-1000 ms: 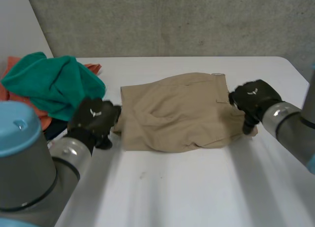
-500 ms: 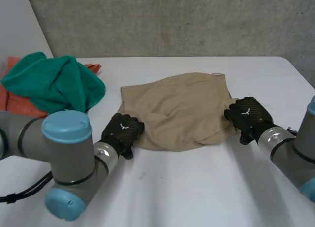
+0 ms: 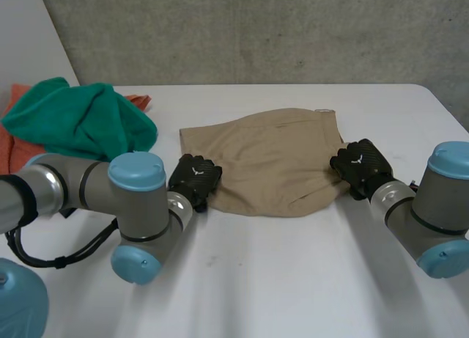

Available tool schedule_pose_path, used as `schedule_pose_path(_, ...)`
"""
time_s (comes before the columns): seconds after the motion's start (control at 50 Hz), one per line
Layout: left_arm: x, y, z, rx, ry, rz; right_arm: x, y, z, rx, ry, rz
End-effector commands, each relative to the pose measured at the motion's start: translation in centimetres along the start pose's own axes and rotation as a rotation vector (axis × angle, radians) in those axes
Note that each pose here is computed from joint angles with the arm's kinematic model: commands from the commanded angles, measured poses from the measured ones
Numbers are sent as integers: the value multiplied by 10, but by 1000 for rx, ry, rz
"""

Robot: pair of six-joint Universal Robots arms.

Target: Fold the laundry.

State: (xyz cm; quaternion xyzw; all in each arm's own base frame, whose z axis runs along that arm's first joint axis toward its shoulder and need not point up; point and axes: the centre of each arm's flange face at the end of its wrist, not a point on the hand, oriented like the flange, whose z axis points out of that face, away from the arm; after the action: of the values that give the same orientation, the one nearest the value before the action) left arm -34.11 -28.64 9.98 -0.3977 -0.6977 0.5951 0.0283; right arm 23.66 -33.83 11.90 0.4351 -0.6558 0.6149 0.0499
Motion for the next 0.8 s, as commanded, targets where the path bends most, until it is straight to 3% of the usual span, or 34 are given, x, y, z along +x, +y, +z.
schedule_pose_path(0.02, -8, -3, 11, 63, -50, 97, 4, 1, 10, 12, 23, -6)
schedule_pose_path(0.18, -17, -17, 5, 96, -131, 96, 14, -2, 10, -21, 46, -5)
schedule_pose_path(0.24, -38, -47, -20, 137, -184, 73, 18, -10, -4, -70, 18, 2)
schedule_pose_path(0.34, -46, -68, -71, 120, -160, 53, 34, -44, -51, -175, -71, 18)
schedule_pose_path(0.48, -33, -57, -172, -141, 60, 77, 38, -64, -124, -389, -269, -2)
schedule_pose_path(0.58, -17, -42, -214, -297, 246, 90, 30, -60, -154, -462, -381, -100)
schedule_pose_path(0.68, -18, -45, -216, -283, 280, 127, 25, -58, -161, -457, -415, -142)
schedule_pose_path(0.8, -35, -74, -171, -37, 123, 154, 28, -60, -147, -426, -363, -109)
